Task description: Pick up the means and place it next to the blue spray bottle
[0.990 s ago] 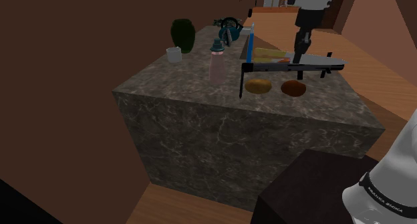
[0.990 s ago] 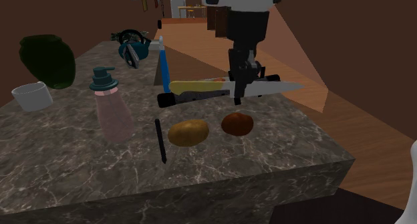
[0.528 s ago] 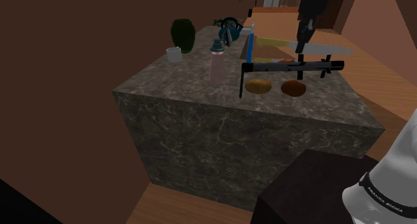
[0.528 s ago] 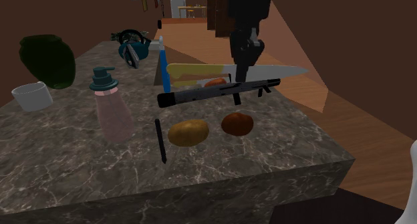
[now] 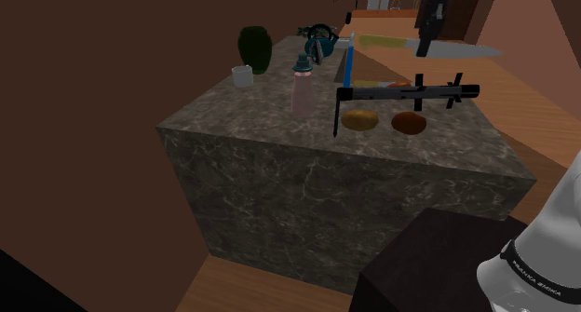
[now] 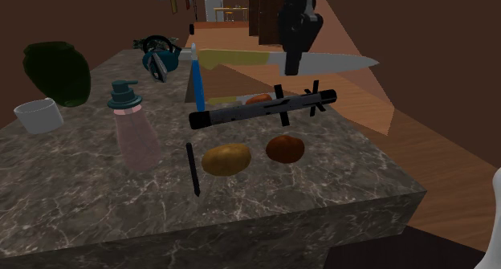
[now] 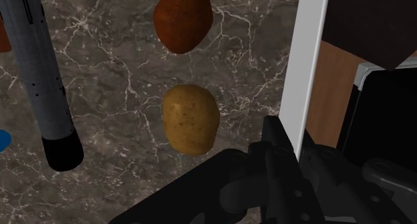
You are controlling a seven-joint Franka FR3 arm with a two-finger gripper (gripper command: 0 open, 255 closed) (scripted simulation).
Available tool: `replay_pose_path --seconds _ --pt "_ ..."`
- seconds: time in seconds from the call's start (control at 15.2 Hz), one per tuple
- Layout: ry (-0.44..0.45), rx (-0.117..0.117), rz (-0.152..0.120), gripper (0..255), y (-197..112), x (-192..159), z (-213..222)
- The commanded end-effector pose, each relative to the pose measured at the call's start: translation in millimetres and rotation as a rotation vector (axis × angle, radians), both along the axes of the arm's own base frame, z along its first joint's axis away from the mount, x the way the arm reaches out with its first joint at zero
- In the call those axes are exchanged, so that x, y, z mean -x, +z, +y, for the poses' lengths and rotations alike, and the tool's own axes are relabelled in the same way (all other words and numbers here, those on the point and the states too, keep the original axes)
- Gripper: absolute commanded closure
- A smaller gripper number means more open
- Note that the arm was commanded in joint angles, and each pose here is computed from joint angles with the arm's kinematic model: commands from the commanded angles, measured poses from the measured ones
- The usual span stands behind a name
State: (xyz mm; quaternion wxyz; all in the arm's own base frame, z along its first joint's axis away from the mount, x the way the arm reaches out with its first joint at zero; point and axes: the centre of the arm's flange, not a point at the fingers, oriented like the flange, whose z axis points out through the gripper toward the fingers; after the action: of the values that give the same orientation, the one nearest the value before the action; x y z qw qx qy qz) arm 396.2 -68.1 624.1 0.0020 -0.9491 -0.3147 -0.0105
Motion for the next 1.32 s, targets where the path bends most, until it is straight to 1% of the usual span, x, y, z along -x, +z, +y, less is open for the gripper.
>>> replay_pose_path --seconds 0.0,0.46,1.25 --pt "0.0 0.0 0.0 255 10 0 0" --pt "0.0 0.0 0.0 255 45 0 0" --pt "0.0 0.0 0.0 255 46 -131 -90"
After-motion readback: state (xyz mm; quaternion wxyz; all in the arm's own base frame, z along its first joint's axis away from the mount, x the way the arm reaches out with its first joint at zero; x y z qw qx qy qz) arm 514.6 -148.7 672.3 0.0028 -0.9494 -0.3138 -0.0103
